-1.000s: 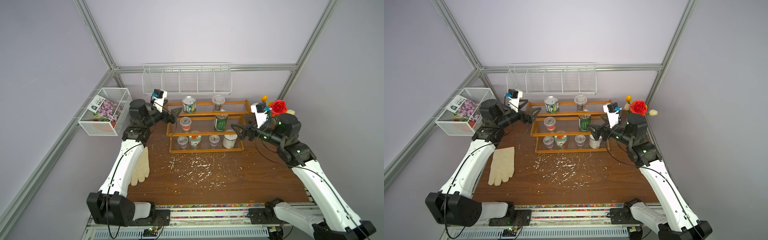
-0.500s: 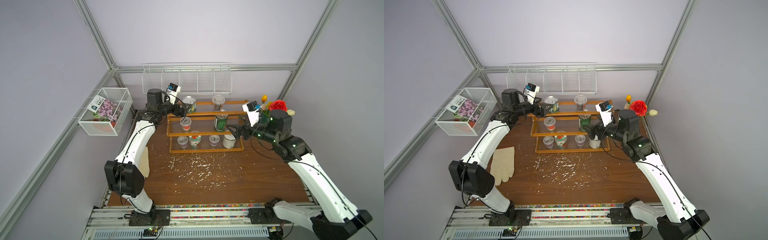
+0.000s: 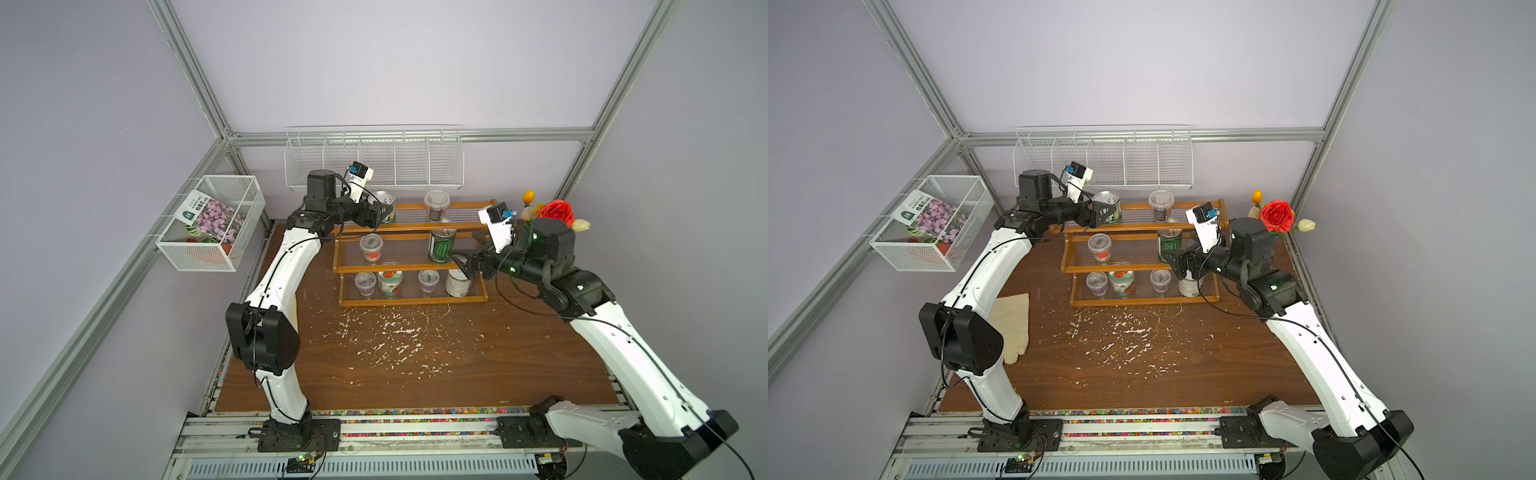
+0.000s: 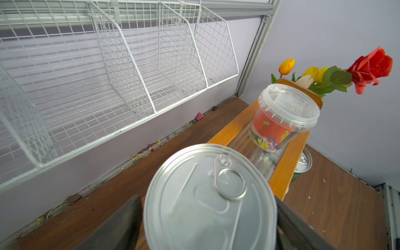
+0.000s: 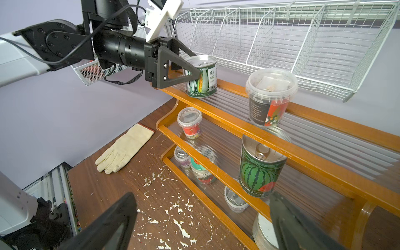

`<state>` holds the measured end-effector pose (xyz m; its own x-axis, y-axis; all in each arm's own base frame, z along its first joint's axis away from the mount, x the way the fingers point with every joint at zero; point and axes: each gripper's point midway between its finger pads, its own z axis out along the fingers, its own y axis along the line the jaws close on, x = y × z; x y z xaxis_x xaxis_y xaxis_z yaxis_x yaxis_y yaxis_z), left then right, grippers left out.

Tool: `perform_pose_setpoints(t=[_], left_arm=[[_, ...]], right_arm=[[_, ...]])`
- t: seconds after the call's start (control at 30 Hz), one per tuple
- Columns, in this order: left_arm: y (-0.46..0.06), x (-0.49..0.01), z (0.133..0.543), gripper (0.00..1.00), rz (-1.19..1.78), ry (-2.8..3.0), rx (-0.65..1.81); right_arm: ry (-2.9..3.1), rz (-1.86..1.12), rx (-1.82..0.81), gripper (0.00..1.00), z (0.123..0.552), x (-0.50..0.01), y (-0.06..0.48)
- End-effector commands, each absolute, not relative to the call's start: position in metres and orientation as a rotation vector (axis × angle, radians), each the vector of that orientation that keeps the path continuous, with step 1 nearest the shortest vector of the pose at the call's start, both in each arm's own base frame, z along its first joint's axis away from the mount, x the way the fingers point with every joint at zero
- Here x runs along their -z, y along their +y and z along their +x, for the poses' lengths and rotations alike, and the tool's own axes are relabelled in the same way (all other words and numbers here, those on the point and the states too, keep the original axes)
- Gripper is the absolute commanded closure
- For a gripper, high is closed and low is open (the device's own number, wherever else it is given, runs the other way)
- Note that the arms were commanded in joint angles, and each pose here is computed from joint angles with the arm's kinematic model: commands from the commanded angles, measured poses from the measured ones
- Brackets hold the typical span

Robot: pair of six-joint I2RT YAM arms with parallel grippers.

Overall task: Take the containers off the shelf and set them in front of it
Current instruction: 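Pick up a container from the shelf.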

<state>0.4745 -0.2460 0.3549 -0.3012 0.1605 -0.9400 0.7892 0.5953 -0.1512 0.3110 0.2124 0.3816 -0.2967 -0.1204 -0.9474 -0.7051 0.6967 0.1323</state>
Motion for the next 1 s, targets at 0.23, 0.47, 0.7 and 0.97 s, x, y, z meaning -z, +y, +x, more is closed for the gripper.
perform_pose_setpoints(t=[0.23, 0.47, 0.7, 0.97], left_arm=[[-0.256, -0.369, 0.465, 0.29, 0.851, 1.722, 0.813], [-0.253, -0.379, 0.458, 0.4, 0.86, 1.686, 0.784], [-0.247, -0.41, 0.428, 0.41, 0.86, 1.636, 0.756], [-0.265, -0.375, 0.341, 0.42, 0.873, 1.691, 0.745]], right_arm=[[1.769, -0.661, -0.672, 0.02, 0.311, -0.39, 0.217], [1.769, -0.666, -0.676, 0.02, 0.31, -0.389, 0.218], [1.749, -0.672, -0.708, 0.02, 0.306, -0.395, 0.22], [1.726, -0.741, -0.77, 0.02, 0.296, -0.386, 0.229]])
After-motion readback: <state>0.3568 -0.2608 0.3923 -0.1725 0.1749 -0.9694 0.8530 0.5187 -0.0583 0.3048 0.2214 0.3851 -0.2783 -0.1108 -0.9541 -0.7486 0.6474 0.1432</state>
